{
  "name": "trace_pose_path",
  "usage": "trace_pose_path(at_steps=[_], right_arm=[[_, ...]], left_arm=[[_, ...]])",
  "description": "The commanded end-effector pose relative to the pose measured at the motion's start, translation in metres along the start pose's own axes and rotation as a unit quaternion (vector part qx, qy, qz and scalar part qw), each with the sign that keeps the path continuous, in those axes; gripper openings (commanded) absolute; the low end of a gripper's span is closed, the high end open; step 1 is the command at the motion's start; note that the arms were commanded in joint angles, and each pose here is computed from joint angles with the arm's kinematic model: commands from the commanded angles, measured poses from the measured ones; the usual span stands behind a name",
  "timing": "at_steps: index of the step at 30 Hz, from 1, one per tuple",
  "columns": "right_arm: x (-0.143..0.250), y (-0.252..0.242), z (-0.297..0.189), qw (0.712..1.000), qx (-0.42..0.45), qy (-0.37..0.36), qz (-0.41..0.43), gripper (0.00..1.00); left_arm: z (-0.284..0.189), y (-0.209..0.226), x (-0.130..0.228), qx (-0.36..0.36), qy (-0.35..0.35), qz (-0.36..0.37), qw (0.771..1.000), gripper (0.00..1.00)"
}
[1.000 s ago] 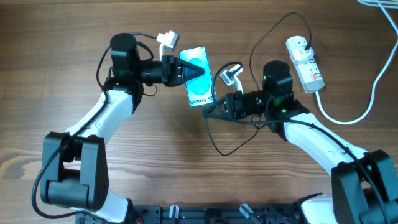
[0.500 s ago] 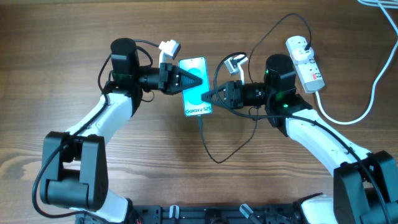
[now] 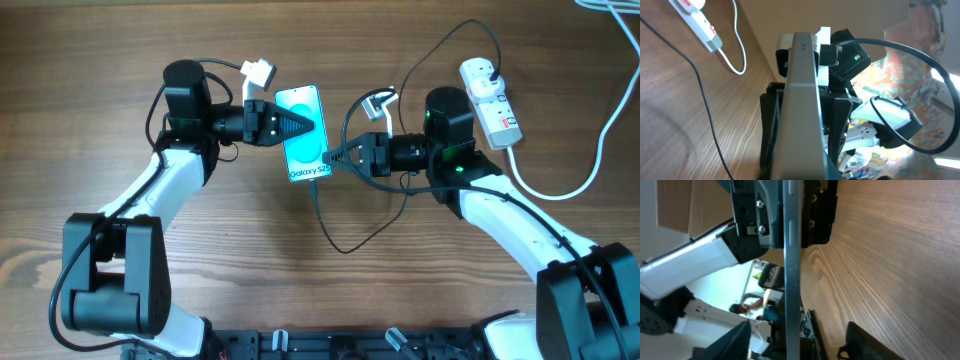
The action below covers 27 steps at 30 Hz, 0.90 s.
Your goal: Plug charger to phone and switch on socket
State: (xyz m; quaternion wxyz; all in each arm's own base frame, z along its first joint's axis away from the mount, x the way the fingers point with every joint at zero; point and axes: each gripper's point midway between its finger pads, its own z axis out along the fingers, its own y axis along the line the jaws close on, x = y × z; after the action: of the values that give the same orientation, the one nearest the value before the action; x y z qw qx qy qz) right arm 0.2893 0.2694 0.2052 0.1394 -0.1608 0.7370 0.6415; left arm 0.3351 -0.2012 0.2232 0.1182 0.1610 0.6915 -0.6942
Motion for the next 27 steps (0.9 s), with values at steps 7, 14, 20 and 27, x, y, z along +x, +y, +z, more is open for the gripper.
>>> trace_pose_path(at_steps=[7,14,20,27], right_arm=[[0.010,0.000,-0.001,0.997,-0.007,0.025,-0.072,0.70],[0.013,-0.009,-0.001,0.997,0.011,0.025,-0.065,0.70],[0.014,-0.010,-0.001,0.998,0.013,0.025,-0.063,0.70],[0.017,-0.012,-0.001,0.998,0.016,0.029,-0.051,0.70]], left_arm=[[-0.001,-0.011,0.002,0.010,0.008,0.137,0.990,0.04],[-0.001,-0.010,0.000,0.006,0.004,0.140,0.990,0.04],[-0.001,-0.009,-0.001,0.003,0.001,0.137,0.991,0.04],[-0.005,0.012,-0.029,-0.062,-0.079,0.032,0.994,0.04]])
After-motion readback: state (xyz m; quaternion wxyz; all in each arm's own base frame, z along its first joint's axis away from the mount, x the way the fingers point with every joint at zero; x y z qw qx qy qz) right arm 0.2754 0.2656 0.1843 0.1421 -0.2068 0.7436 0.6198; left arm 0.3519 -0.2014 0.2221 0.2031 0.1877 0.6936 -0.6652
